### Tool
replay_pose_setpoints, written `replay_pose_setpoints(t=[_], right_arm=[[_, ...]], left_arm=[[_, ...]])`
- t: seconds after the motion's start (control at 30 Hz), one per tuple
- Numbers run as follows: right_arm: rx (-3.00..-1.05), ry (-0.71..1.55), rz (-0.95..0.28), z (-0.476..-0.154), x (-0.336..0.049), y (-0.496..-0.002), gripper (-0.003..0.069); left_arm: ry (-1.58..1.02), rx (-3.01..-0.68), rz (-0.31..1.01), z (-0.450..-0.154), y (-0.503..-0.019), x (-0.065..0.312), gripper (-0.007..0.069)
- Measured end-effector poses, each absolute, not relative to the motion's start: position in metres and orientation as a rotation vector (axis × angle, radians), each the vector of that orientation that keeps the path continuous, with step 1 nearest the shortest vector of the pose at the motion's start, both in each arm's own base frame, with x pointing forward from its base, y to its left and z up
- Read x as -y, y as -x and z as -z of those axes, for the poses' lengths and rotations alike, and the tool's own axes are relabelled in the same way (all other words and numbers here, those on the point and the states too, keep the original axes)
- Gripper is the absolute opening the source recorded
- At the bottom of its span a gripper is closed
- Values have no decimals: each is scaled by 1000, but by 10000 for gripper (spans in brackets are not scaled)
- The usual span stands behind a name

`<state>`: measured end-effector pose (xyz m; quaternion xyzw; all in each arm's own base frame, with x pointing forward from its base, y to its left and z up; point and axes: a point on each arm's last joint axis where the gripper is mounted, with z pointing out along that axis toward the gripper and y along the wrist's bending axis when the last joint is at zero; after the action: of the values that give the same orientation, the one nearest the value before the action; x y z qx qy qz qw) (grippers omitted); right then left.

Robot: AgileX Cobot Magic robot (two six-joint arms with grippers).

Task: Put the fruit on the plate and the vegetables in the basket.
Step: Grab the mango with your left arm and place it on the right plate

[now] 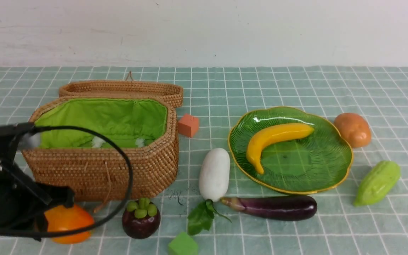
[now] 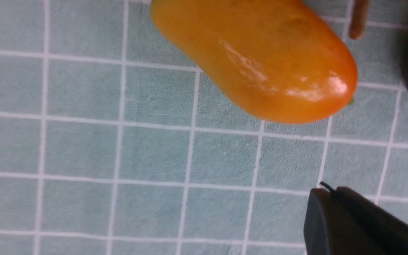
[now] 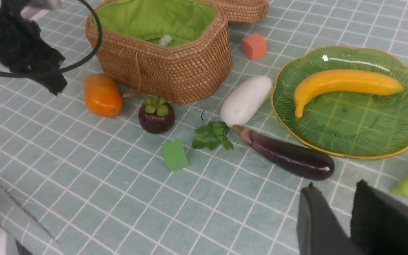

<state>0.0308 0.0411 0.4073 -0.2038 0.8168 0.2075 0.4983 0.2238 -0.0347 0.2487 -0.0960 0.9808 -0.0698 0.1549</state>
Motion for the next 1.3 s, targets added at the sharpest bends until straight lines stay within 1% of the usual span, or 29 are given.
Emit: replay_pose_setpoints(t=[0.07, 0.13, 0.17, 0.2, 0.23, 0.3, 0.33, 0.37, 0.4, 0.43, 0.6, 0.73, 0.8, 0.97, 1.3], right_arm=[[-1951, 478, -515, -409, -42, -33, 172], [-1922, 472, -515, -411, -42, -34, 172], [-1911, 473, -510, -412, -42, -34, 172], [-1898, 476, -506, -413, -42, -35, 172], [-1875, 488, -503, -415, -43, -35, 174], [-1853, 502, -509, -416, -44, -35, 175], [-1844, 517, -513, -417, -44, -35, 176], [-1841, 520, -514, -417, -45, -35, 177], [-1831, 535, -521, -417, -46, -34, 178], [-1828, 541, -521, -417, -46, -34, 178], [-1810, 569, -528, -418, -47, -33, 181], [-1809, 575, -526, -418, -48, -33, 181], [-1808, 576, -526, -418, -48, -33, 181], [-1807, 575, -534, -418, -48, -33, 181], [-1804, 574, -553, -419, -49, -32, 181]], left_arm=[[337, -2782, 238, -240, -226, 32, 97], [360, -2750, 255, -236, -231, 32, 206], [367, -2743, 259, -235, -233, 32, 230], [385, -2721, 271, -234, -236, 33, 295], [421, -2695, 288, -233, -240, 33, 387], [481, -2677, 303, -228, -245, 34, 501], [533, -2673, 308, -223, -249, 34, 578], [542, -2673, 309, -222, -250, 34, 587], [594, -2672, 308, -217, -254, 34, 633], [622, -2672, 307, -213, -256, 33, 651], [696, -2666, 299, -197, -266, 33, 664], [720, -2687, 283, -183, -272, 34, 650], [727, -2689, 284, -182, -273, 34, 643], [763, -2686, 289, -182, -272, 34, 595], [762, -2744, 219, -182, -268, 31, 592]])
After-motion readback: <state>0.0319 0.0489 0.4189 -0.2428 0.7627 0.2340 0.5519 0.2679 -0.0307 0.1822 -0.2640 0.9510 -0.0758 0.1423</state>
